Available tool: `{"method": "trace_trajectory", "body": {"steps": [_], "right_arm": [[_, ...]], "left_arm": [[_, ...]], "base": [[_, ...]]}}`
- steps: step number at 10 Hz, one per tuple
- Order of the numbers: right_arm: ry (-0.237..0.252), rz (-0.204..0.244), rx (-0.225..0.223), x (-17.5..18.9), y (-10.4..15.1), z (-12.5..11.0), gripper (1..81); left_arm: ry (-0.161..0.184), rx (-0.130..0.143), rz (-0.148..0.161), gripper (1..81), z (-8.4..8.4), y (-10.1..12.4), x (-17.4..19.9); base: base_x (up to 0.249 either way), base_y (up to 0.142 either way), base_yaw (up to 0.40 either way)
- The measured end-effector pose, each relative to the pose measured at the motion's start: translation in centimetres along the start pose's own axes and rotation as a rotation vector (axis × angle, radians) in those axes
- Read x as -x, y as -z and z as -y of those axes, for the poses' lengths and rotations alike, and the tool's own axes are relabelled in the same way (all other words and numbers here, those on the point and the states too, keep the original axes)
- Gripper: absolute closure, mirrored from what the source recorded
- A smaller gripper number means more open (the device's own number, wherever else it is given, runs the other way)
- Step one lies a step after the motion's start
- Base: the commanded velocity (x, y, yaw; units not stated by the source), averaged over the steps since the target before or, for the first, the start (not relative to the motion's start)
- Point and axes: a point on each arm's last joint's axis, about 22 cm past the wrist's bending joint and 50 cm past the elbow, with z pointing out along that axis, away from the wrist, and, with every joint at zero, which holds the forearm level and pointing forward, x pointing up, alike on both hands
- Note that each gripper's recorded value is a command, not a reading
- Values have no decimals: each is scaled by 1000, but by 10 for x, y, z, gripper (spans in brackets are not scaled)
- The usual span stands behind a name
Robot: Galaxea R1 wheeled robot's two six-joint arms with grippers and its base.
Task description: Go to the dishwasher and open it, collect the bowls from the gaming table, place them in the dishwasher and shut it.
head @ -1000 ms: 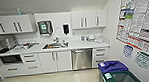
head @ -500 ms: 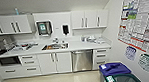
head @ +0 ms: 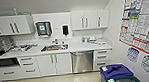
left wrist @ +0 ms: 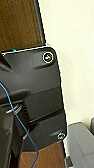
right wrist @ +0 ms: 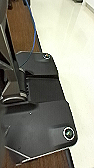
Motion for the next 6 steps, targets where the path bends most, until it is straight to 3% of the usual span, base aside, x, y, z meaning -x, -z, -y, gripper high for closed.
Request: {"method": "trace_trajectory", "body": {"steps": [4, 6], "right_arm": [[-2, 5, 1, 8, 2, -1, 10], [7, -4, -9, -4, -1, 4, 10]], "left_arm": [[3, 0, 11, 10, -1, 1, 12], [-3, -1, -8, 10, 0, 0, -5]], "base": [[113, 0, 0], [132, 0, 0]]}}
